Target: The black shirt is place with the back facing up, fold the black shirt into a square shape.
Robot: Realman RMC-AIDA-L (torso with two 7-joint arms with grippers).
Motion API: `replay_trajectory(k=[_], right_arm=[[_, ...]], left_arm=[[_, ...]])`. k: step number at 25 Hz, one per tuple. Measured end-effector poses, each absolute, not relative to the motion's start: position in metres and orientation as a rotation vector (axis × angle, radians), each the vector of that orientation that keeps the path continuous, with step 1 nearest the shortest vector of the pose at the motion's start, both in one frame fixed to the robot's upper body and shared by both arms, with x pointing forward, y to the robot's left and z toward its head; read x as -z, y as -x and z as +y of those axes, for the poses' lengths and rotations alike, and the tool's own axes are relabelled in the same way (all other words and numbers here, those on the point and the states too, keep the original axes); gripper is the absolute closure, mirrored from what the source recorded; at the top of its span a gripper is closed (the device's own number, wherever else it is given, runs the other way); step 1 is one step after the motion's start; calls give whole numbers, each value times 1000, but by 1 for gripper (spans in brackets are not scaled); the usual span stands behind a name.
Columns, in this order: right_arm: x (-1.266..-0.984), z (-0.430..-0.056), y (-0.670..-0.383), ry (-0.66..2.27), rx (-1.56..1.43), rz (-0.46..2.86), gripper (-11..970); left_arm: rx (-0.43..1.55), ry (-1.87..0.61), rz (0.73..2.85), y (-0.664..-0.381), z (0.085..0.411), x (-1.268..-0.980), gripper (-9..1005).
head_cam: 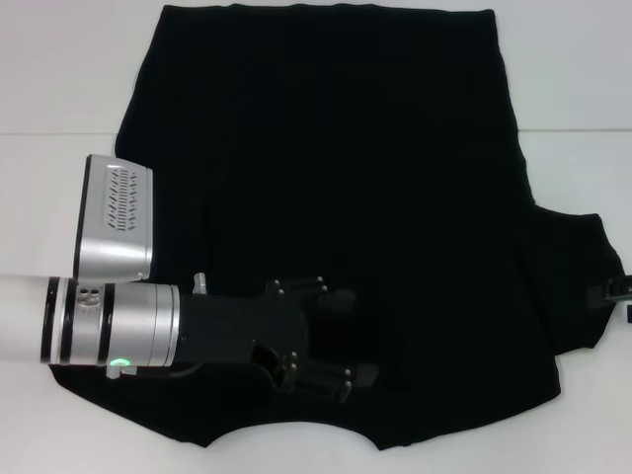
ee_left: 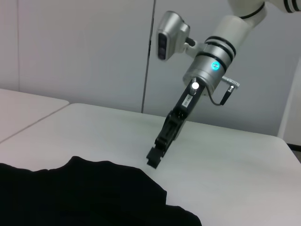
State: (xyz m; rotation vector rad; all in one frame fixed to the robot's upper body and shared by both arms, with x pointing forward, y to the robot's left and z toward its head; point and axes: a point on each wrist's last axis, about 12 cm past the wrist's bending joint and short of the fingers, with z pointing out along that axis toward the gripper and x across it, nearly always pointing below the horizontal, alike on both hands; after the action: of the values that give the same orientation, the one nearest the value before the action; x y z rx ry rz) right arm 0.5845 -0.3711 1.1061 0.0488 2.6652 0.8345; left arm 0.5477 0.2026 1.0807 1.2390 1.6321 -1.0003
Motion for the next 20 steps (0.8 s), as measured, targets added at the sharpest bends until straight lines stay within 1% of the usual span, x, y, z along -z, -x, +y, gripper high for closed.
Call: replay_trajectory(k=[18,20], right_arm=[[-1088,-351,-594,-66,-769,2643,194],[-1087,-350,-594,-69,-764,2640,242]], left_arm=[[981,-1237,1638,-551,203,-1082,47],[978,-1235,1639,-551,204,-1082,47]])
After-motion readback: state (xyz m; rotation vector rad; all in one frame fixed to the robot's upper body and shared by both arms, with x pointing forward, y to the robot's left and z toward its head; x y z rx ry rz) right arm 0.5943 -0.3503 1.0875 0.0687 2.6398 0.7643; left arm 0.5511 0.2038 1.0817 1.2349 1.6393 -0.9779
